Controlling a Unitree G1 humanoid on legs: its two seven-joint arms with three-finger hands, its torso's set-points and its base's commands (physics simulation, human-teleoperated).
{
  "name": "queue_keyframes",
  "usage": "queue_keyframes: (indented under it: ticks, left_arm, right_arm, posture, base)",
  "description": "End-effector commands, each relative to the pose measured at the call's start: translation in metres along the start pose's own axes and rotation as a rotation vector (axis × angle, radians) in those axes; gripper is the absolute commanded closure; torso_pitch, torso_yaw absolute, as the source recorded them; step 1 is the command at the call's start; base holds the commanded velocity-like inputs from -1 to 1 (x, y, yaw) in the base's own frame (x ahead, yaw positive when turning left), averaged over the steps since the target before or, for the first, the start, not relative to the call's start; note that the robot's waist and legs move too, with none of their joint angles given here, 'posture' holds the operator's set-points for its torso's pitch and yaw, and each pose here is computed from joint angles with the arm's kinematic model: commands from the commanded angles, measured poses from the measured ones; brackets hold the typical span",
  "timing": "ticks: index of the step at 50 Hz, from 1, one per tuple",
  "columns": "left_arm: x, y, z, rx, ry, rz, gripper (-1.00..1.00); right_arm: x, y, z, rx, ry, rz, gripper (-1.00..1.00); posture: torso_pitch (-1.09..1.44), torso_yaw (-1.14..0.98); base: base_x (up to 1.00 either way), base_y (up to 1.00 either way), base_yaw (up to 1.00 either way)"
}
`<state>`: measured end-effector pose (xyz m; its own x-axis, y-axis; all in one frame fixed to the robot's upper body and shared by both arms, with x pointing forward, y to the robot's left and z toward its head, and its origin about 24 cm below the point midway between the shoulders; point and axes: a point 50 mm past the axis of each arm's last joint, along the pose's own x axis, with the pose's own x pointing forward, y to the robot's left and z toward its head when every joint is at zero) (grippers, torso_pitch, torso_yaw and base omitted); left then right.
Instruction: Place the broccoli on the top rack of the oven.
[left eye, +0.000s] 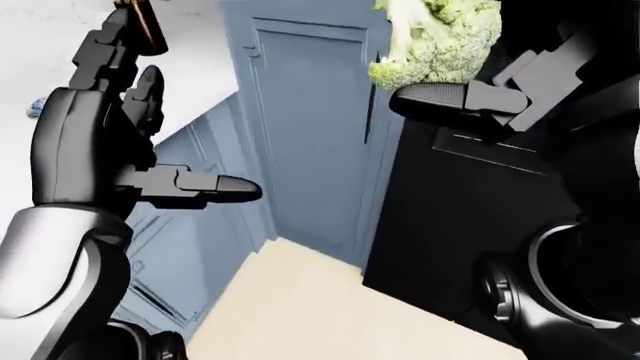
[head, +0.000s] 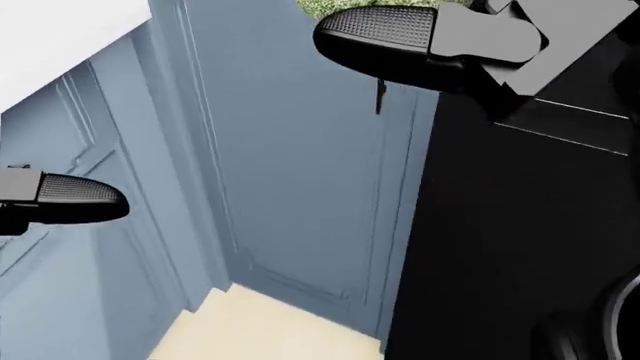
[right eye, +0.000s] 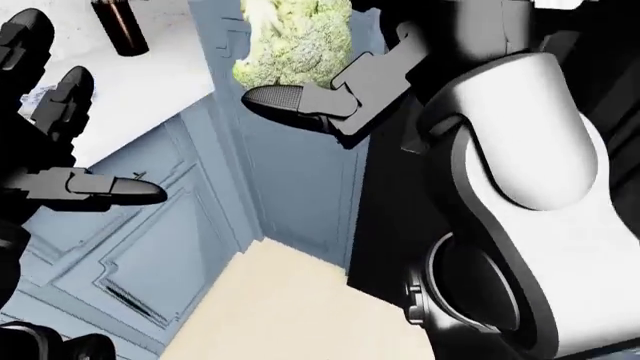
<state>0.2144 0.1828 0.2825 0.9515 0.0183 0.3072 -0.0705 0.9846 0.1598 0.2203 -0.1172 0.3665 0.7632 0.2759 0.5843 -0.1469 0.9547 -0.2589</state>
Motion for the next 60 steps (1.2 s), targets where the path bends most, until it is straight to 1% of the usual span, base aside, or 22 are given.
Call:
queue_keyframes:
  ticks: [1, 11, 15, 21, 22, 24, 25, 26, 29, 33, 35, 45, 60]
  left_arm:
    - [-0.001, 0.001, 0.008, 0.006, -0.057, 0.004, -1.00]
    - [-0.002, 0.003, 0.008, 0.004, -0.058, 0.007, -1.00]
    - [-0.003, 0.001, 0.009, 0.002, -0.060, -0.005, -1.00]
    - [-0.018, -0.001, 0.013, 0.000, -0.061, -0.024, -1.00]
    - [-0.021, -0.003, 0.014, 0.001, -0.064, -0.039, -1.00]
    - [-0.027, -0.007, 0.017, -0.002, -0.061, -0.047, -1.00]
    - [-0.029, -0.011, 0.018, -0.010, -0.061, -0.074, -1.00]
    - [-0.031, -0.012, 0.020, -0.008, -0.064, -0.063, -1.00]
    - [-0.035, -0.018, 0.027, -0.017, -0.073, -0.099, -1.00]
    - [-0.035, -0.026, 0.029, -0.027, -0.075, -0.125, -1.00]
    - [-0.034, -0.028, 0.028, -0.023, -0.072, -0.133, -1.00]
    - [-0.035, -0.026, 0.026, -0.026, -0.065, -0.138, -1.00]
    - [-0.034, -0.030, 0.023, -0.023, -0.056, -0.152, -1.00]
  right_arm:
    - [0.000, -0.004, 0.008, -0.009, -0.044, -0.028, 1.00]
    - [-0.001, -0.005, 0.009, -0.009, -0.051, -0.032, 1.00]
    - [-0.001, -0.005, 0.008, -0.011, -0.050, -0.031, 1.00]
    - [0.001, -0.005, 0.005, -0.008, -0.052, -0.036, 1.00]
    - [0.001, -0.005, 0.005, -0.005, -0.051, -0.038, 1.00]
    - [0.002, -0.004, 0.004, -0.002, -0.050, -0.038, 1.00]
    - [0.002, -0.004, 0.004, 0.001, -0.049, -0.041, 1.00]
    - [0.001, -0.004, 0.004, 0.001, -0.052, -0.038, 1.00]
    - [0.002, -0.005, 0.004, 0.001, -0.049, -0.041, 1.00]
    - [0.001, -0.004, 0.004, -0.002, -0.049, -0.037, 1.00]
    - [0.001, -0.004, 0.004, -0.002, -0.050, -0.037, 1.00]
    - [-0.001, -0.003, 0.006, -0.002, -0.054, -0.029, 1.00]
    - [0.000, -0.002, 0.004, -0.001, -0.051, -0.031, 1.00]
  posture:
    - [0.00, 0.00]
    - [0.00, 0.00]
    - [0.00, 0.00]
    - [0.00, 0.00]
    - [0.00, 0.00]
    - [0.00, 0.00]
    - [0.00, 0.00]
    - [0.00, 0.00]
    - [0.00, 0.00]
    - [0.00, 0.00]
    - [0.00, 0.00]
    - [0.00, 0.00]
    - [0.00, 0.00]
  base:
    - [0.00, 0.00, -0.97]
    - [0.00, 0.00, -0.96]
    - [0.00, 0.00, -0.96]
    - [0.00, 0.00, -0.82]
    - [0.00, 0.00, -0.75]
    - [0.00, 0.00, -0.88]
    - [0.00, 0.00, -1.00]
    - [0.00, 0.00, -1.00]
    - [0.00, 0.00, -1.00]
    - [0.00, 0.00, -1.00]
    - [0.00, 0.00, -1.00]
    - [0.00, 0.00, -1.00]
    - [0.00, 0.00, -1.00]
